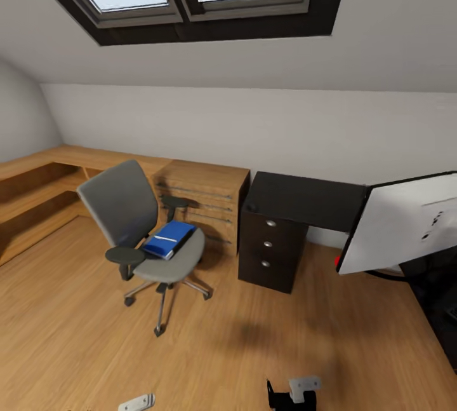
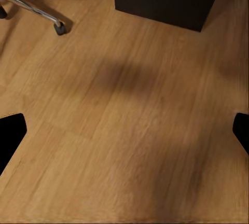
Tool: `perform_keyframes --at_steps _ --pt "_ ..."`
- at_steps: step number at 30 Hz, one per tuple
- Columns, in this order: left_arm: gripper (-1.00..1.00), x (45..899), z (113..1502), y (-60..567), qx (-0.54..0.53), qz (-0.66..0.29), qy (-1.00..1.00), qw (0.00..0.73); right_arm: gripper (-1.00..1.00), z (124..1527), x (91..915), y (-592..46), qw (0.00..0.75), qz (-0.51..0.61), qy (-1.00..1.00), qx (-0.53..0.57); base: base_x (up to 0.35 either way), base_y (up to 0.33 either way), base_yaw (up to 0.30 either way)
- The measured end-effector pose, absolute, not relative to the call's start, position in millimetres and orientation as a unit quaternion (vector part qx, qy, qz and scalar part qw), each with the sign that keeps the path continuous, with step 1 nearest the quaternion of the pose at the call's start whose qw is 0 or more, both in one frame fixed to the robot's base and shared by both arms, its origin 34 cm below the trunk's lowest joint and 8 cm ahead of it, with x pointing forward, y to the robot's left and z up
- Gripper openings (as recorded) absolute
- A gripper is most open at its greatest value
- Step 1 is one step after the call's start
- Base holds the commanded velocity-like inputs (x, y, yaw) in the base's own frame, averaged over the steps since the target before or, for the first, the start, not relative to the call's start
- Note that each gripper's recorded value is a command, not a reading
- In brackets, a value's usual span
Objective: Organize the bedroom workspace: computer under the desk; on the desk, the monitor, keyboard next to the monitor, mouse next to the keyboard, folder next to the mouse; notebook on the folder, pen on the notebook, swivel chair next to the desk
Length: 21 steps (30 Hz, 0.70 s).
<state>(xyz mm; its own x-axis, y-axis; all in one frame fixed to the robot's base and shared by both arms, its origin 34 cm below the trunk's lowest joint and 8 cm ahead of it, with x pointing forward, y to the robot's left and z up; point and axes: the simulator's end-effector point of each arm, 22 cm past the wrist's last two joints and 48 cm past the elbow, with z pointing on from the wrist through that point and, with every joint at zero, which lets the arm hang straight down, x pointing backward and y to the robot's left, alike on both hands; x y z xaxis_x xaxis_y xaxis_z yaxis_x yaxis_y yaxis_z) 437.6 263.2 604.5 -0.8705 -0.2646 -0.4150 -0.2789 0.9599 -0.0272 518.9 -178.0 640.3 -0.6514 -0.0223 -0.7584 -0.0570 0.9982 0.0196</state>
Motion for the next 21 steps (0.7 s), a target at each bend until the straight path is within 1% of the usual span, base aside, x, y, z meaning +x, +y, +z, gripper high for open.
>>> perform_keyframes --at_steps 5,10,21 --pt "1.0 436.1 603.9 262.7 -0.14 0.017 0.967 0.211 1.0 641.0 519.3 -177.8 0.418 0.021 0.908 -0.022 -0.216 0.0 -0.247" --pt "1.0 435.7 604.0 262.8 -0.14 0.017 0.967 0.211 1.0 641.6 519.5 -177.7 0.418 0.021 0.908 -0.022 -0.077 0.0 -0.194" --pt "1.0 435.9 604.2 262.0 -0.14 0.017 0.967 0.211 1.0 641.8 519.6 -177.6 0.419 0.021 0.908 -0.022 -0.008 0.0 -0.022"
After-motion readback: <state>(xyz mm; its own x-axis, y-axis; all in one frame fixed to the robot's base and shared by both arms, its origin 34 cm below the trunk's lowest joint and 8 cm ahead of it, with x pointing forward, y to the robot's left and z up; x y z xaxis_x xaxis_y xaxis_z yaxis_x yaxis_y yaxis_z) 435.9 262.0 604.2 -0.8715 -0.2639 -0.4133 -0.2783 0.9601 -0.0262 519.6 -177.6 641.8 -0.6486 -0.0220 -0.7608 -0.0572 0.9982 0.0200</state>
